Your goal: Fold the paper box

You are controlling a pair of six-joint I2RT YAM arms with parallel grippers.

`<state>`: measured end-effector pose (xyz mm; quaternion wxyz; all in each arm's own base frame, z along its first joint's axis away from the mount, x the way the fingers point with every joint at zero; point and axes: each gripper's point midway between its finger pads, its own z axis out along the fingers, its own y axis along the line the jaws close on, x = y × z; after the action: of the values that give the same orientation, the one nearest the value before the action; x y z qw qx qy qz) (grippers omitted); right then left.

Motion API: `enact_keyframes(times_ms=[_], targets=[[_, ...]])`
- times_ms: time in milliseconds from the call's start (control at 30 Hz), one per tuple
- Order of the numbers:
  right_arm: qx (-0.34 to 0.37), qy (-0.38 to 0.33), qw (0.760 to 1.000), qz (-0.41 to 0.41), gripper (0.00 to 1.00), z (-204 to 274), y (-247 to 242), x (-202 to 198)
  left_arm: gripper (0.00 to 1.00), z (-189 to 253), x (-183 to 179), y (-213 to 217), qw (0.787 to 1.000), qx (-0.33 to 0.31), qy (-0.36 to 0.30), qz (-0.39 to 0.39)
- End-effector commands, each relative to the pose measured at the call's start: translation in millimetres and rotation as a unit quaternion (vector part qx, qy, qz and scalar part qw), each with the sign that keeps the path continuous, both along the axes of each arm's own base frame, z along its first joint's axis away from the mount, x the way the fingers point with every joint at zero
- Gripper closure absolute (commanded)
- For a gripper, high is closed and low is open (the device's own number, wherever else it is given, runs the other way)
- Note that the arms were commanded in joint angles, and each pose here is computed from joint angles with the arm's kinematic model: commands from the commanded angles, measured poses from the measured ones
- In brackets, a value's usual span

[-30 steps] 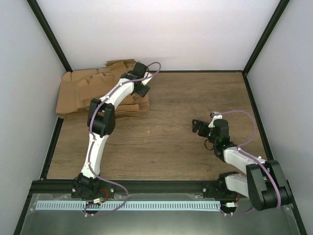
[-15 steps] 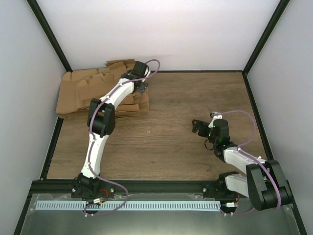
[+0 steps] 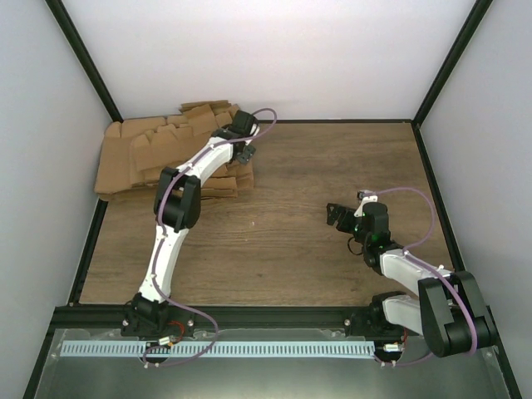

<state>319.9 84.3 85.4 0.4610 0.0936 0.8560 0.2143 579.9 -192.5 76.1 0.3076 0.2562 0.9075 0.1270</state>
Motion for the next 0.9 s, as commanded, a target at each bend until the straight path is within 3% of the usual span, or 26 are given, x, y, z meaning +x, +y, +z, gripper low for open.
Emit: enact_keyframes(times_ms=[0,133,267,400,867], targets=[[-0.008,-0.011,1.000,0.000,0.00,7.5,1.8,5.8,0.33,-2.3,6.0,1.4,1.000,0.010,-0.007,0.005],[-0.007,-0.011,1.000,0.000,0.00,7.8,2.0,5.9,0.50,5.8,9.7,8.3,0.999,0.024,-0.024,0.020],[-0.007,-0.011,1.000,0.000,0.00,8.4,2.1,6.2,0.78,25.5,12.8,16.0,0.997,0.039,-0.049,0.037],[-0.007,-0.010,1.000,0.000,0.00,7.7,1.9,6.4,0.96,60.5,11.8,18.9,0.994,0.047,-0.082,0.049],[-0.007,-0.011,1.000,0.000,0.00,8.1,2.0,6.2,0.96,200.5,-17.0,57.4,0.971,0.065,-0.194,0.120]])
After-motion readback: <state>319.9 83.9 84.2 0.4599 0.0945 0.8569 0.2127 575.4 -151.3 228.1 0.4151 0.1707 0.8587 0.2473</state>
